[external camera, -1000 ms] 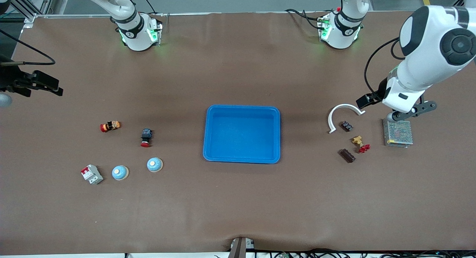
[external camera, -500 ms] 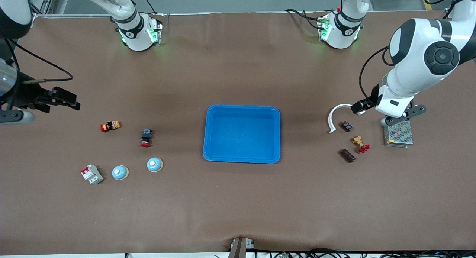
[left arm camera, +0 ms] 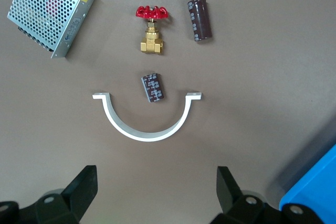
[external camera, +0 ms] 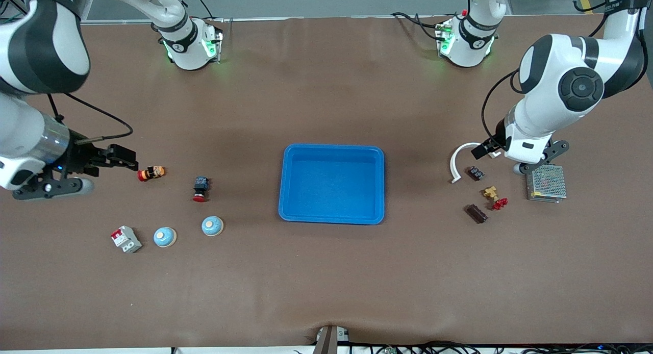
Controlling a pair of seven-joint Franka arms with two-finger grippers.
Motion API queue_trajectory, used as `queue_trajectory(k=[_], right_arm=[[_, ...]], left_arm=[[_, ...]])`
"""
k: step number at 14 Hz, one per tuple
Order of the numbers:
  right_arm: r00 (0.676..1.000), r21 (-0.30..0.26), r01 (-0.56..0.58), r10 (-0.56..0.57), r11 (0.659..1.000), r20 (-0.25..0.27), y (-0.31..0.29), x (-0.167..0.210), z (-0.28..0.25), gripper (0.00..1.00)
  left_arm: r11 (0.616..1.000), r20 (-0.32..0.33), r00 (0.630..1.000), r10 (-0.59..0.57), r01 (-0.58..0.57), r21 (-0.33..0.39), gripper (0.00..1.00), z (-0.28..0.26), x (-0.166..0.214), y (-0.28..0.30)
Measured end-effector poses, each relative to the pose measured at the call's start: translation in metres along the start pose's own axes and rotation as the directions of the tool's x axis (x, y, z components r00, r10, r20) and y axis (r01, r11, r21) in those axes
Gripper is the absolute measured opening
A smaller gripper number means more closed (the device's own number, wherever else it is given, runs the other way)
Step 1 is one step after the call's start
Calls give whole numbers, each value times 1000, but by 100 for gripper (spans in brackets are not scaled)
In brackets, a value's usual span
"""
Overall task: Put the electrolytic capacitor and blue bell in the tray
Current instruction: 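Reach the left gripper to the capacitor while the right gripper reaches the bell, then grasp the brown capacitor with the left gripper while the right gripper descends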
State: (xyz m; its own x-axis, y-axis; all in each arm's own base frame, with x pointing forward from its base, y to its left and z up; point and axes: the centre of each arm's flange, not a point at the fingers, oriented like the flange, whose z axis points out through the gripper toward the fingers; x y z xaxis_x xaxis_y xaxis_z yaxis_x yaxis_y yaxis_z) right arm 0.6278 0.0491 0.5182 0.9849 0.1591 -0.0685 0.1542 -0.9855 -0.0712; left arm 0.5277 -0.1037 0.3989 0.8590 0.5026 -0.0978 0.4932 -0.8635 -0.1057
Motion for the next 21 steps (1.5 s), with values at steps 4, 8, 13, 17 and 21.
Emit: queue_trajectory(k=[4, 8, 13, 17, 21], right_arm=[[989, -11, 150, -150, 989, 17, 12, 22, 43, 100], [945, -23, 327, -327, 945, -1, 19, 42, 76, 100], [850, -32, 526, -527, 850, 1, 44, 57, 114, 100], [798, -34, 602, -603, 798, 4, 65, 65, 145, 100], [762, -29, 647, -647, 762, 16, 71, 77, 198, 100]], left_arm=[[1000, 18, 999, -30, 30, 1, 93, 23, 7, 5], [999, 29, 998, -47, 47, -8, 87, 57, 15, 9], [992, 6, 994, -111, 111, -59, 79, 115, 28, -19], [988, 19, 990, -138, 139, -64, 65, 142, 33, -32], [982, 26, 985, -168, 170, -84, 57, 169, 46, -40]])
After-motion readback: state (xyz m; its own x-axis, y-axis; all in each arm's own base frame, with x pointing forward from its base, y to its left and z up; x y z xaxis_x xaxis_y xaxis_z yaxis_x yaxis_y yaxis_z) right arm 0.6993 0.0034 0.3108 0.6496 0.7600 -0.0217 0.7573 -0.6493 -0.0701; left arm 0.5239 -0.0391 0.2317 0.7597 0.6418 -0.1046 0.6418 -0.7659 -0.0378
